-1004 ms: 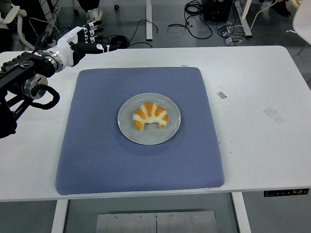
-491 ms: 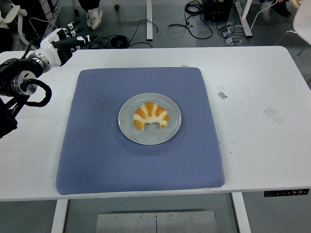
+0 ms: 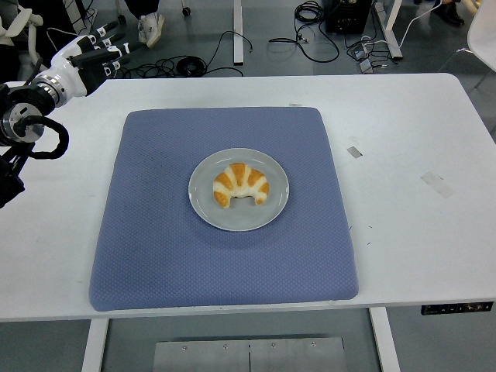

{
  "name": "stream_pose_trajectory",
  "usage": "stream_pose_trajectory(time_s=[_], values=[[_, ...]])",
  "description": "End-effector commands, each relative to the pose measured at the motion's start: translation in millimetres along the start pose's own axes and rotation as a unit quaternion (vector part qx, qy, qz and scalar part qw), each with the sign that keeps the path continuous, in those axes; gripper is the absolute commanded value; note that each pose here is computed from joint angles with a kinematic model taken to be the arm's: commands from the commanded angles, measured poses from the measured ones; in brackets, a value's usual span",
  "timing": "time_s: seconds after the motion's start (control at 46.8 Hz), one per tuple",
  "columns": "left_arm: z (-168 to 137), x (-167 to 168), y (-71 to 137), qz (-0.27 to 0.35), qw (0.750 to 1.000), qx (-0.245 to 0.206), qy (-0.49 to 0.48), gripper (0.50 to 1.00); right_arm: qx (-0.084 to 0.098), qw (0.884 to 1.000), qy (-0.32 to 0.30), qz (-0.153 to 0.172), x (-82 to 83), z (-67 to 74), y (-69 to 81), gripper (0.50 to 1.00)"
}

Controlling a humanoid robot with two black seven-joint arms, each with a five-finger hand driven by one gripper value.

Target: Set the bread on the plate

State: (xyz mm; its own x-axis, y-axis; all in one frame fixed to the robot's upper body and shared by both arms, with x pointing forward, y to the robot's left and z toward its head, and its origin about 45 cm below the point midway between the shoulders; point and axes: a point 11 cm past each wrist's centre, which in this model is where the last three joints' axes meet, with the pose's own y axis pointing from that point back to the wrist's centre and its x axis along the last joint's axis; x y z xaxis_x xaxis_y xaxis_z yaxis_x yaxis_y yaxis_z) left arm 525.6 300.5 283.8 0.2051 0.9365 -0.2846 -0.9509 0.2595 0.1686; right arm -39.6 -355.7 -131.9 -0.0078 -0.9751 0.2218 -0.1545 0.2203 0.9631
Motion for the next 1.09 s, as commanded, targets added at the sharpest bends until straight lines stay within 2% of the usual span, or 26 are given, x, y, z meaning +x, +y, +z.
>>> stream_pose_trajectory(time_s=[0.0,0.726,0.897,1.068], values=[[1,0,0,-0.002,1.0,-0.003,0.009,0.983,0.0,1.0,0.0,0.0,0.0,-0.1,0.0,1.0],[-25,6,3,-0.01,1.0,0.018,0.014,0.984,0.0,1.0,0.0,-0.001,-0.5,-0.1,0.0,1.0],[-26,5,3,-0.01,1.0,0.015,0.012,0.984,0.012,1.0,-0.001,-0.004,-2.3,-13.1,-2.1,1.0],[-25,4,2,-0.012,1.0,0.01,0.014,0.984,0.01,1.0,-0.001,-0.003,-1.4,-12.0,-2.0,1.0]])
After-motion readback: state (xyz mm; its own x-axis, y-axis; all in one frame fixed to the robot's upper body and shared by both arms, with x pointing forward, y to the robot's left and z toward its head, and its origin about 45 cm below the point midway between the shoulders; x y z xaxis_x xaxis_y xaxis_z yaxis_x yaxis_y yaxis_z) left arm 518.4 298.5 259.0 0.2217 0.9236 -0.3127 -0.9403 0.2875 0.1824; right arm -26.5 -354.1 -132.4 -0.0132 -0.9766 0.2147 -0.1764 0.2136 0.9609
